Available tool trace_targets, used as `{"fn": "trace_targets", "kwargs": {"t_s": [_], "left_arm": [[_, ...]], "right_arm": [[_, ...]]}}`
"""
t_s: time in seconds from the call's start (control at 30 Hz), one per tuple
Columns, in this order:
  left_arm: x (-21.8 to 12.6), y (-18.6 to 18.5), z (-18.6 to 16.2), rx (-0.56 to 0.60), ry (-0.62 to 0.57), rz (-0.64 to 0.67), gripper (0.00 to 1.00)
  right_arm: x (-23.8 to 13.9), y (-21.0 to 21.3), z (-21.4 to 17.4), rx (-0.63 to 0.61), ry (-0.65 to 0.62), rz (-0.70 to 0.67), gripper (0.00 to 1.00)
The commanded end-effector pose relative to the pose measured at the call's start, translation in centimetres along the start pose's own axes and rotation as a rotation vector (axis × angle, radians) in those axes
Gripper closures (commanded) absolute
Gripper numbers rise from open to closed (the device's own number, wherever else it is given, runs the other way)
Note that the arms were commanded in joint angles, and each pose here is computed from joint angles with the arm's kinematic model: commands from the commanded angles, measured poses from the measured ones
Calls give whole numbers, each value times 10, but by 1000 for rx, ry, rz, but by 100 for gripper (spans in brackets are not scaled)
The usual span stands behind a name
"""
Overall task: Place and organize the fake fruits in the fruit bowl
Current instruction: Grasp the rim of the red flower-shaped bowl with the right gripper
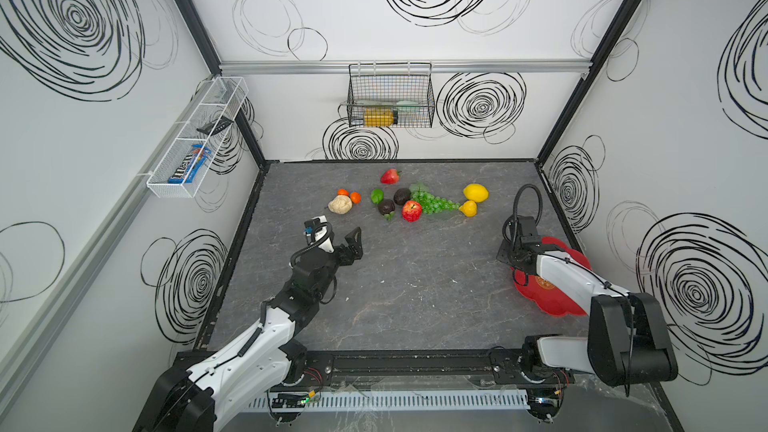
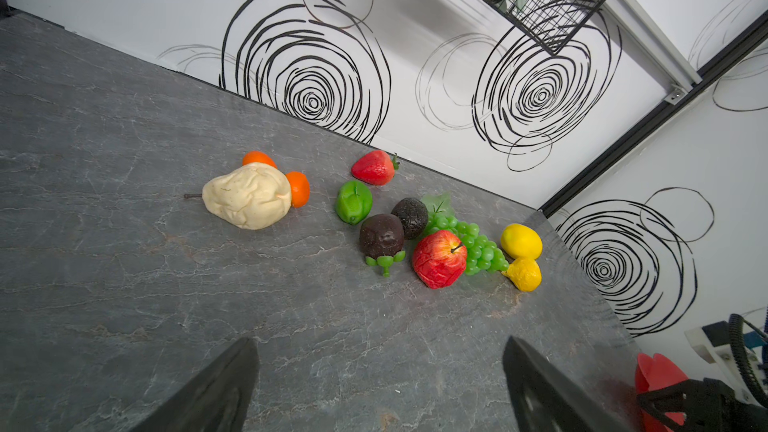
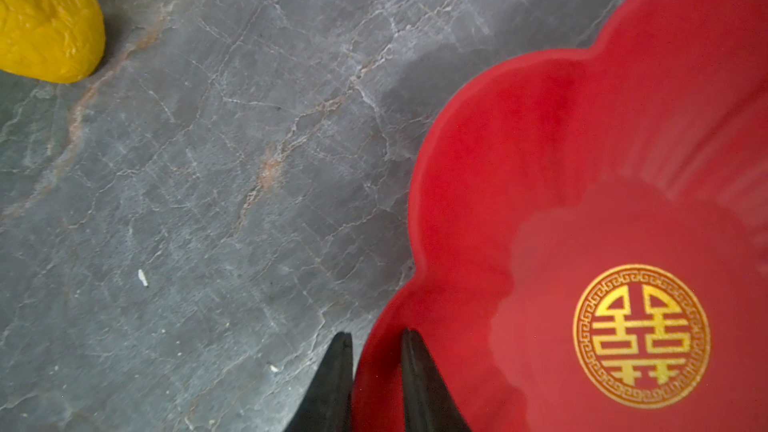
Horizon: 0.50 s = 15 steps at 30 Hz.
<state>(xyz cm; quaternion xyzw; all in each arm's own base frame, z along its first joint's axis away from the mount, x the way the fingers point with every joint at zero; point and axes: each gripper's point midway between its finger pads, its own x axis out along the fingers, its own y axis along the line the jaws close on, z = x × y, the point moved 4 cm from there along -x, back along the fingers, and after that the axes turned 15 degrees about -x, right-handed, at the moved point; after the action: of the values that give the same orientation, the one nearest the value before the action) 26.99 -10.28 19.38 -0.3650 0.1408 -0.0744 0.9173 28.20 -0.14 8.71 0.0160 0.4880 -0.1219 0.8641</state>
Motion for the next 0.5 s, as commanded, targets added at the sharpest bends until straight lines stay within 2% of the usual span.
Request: {"fn": "trace_targets", "kwargs": {"t_s": [0.0, 0.13, 0.47], "left_arm": [[-2, -6, 10, -10, -42, -20, 4], [-2, -5, 10, -10, -43, -20, 4], [-2, -3, 11, -9, -52, -9, 4]], "right_arm": [[-4, 4, 7, -14, -4, -13, 82], [-7, 11, 7, -38, -10, -12, 88], [-26, 60, -5, -136, -19, 82, 92]]}}
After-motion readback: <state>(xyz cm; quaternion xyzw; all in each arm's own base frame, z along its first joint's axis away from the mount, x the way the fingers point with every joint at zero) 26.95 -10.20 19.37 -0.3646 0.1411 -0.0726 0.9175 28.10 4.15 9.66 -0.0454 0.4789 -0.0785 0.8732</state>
